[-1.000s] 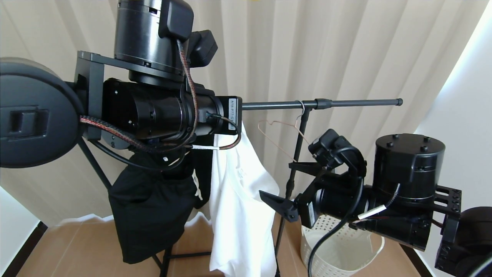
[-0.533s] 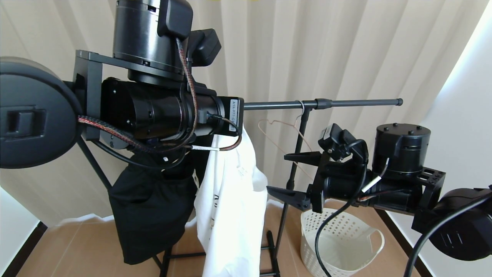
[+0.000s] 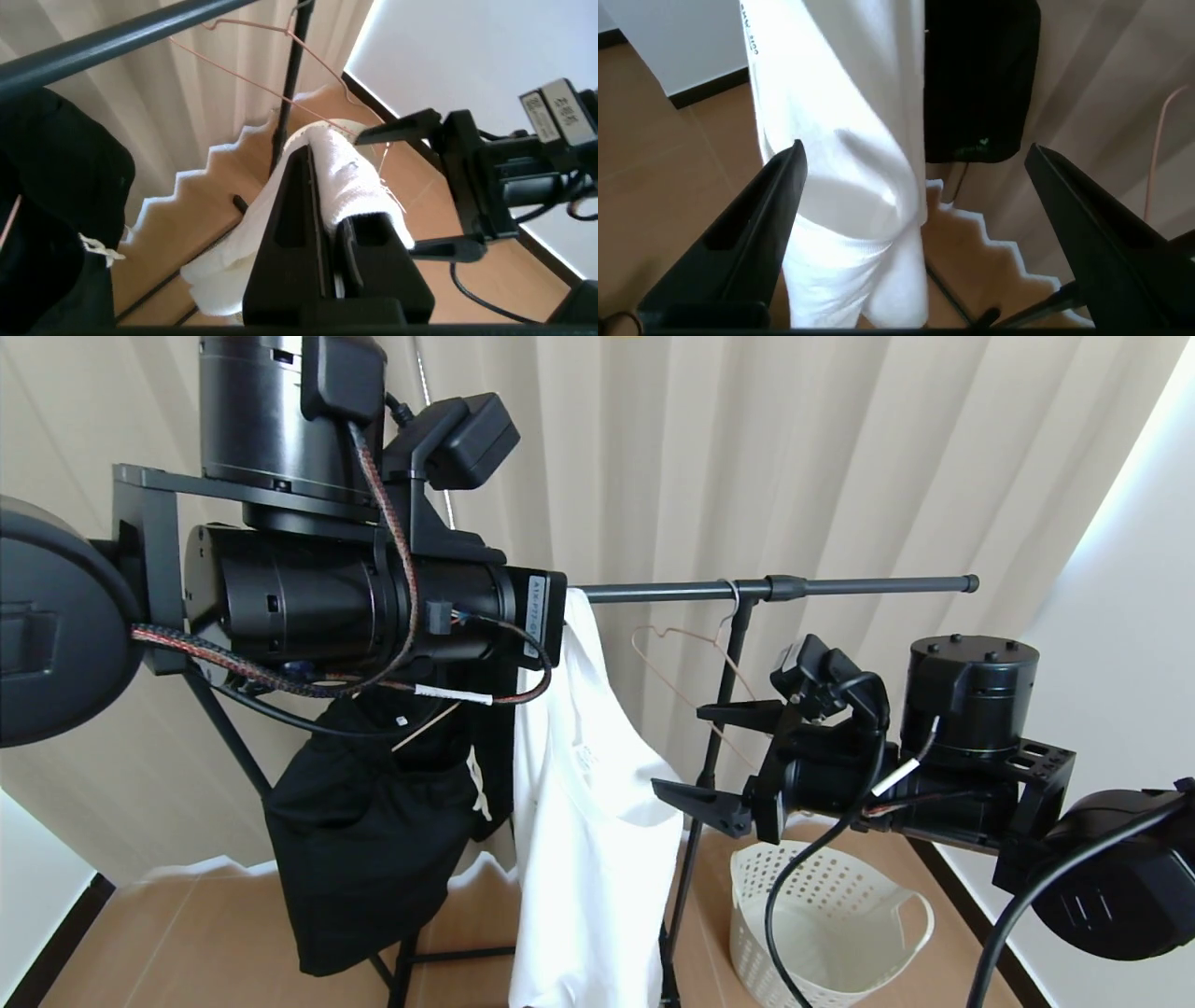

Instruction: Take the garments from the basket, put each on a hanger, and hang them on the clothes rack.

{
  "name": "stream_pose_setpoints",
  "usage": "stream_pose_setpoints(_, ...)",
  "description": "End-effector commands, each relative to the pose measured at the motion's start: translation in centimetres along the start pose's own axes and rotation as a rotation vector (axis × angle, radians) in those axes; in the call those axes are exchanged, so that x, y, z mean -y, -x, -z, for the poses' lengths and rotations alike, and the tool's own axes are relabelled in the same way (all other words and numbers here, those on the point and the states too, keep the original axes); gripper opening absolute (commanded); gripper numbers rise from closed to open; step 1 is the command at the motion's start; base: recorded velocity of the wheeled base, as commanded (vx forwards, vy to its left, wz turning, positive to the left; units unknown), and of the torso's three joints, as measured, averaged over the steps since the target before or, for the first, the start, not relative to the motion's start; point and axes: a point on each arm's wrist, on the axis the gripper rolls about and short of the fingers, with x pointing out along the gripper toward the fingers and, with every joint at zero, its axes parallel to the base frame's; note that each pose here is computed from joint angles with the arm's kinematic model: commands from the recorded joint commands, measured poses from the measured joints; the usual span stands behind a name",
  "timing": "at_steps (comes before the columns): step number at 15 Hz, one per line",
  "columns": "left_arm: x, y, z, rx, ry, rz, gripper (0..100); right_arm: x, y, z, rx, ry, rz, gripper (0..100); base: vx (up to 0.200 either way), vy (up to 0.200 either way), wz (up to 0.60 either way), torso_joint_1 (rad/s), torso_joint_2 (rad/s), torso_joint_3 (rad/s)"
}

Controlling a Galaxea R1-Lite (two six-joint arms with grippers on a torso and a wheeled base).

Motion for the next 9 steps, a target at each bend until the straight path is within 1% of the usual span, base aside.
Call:
stream_pose_setpoints(1,-0.2,0.1,0.1,-0.001,0.003,-0.007,0,-0.8,0.3,-0.4,0.012,0.01,-0.018,100,0.0,0.0,0.0,0.0,0.0,0.0)
stream_pose_setpoints(3,-0.2,0.3,0.0,0.002,0.002,-0.005,0,-1.7,0.0,-0.6,0.014,0.018,-0.04,100,0.0,0.0,0.0,0.0,0.0,0.0)
stream_pose_setpoints(5,-0.2,0.4,0.0,0.005,0.003,-0.005,0,-2.2,-0.9,-0.4,-0.002,0.019,-0.031,100,0.0,0.0,0.0,0.0,0.0,0.0)
stream_pose_setpoints(9,-0.1,0.7,0.0,0.006,0.001,0.0,0,-1.6,-2.7,0.1,-0.015,0.016,-0.033,100,0.0,0.0,0.0,0.0,0.0,0.0)
